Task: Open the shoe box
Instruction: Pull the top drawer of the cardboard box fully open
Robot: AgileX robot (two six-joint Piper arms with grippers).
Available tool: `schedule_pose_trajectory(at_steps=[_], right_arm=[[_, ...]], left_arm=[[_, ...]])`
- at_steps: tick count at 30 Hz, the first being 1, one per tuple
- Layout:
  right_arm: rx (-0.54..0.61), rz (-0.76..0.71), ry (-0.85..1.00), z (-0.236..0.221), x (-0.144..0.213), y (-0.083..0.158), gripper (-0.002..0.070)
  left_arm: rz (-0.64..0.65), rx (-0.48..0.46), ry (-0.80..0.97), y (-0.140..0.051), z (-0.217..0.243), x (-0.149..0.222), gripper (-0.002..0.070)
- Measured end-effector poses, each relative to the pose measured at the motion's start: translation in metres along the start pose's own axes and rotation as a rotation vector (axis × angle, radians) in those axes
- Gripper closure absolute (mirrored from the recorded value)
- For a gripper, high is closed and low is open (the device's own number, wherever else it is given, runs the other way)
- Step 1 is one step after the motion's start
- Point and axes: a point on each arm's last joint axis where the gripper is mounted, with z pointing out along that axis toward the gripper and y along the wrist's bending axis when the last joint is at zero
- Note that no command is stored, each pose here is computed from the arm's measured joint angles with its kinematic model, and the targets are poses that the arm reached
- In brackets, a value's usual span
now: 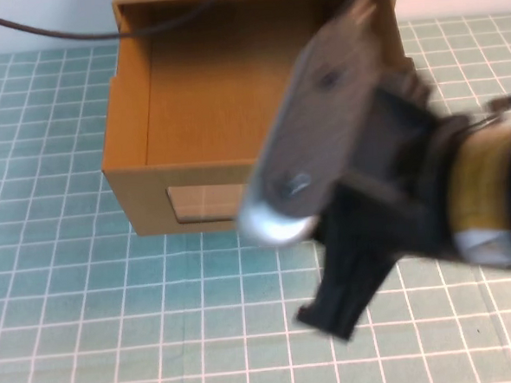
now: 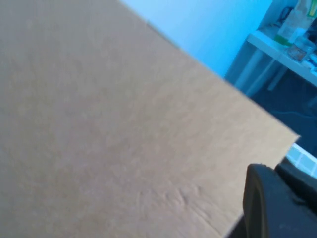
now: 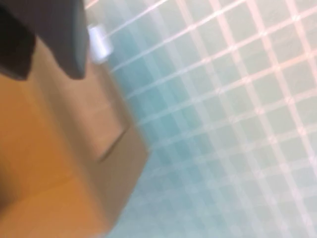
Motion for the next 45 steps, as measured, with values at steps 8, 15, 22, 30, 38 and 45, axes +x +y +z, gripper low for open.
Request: schedule_pose_trajectory(at_steps=[8,15,22,30,38,45], right_arm=[[0.197,-0.069,-0.184,-0.076,0.0,-0.038,0.0681],[0.453,-0.155,-0.105,-0.112,0.017,-0.067,0.0688],[0.415,-0.144,-0.168,-0.123,0.032,-0.063,0.0689],[0.314,-0.112,-0.205,-0.099,0.054,-0.049,0.0689],[0.334,0.026,-0.17,-0.072,0.083,-0.058,0.0689],[0.396,0.173,-0.117,-0.042,0.122,-0.075,0.0689]], left_arm=[[0.136,-0.138,-0.031,-0.043,-0.099,-0.03,0.0679],[0.272,-0.237,0.002,-0.103,-0.168,-0.032,0.0679],[0.279,-0.266,0.024,-0.15,-0.211,0.005,0.0679],[0.224,-0.39,-0.166,-0.182,-0.242,0.09,0.0679],[0.091,-0.534,-0.45,-0.181,-0.247,0.199,0.0679],[0.056,-0.536,-0.469,-0.181,-0.243,0.244,0.0679]])
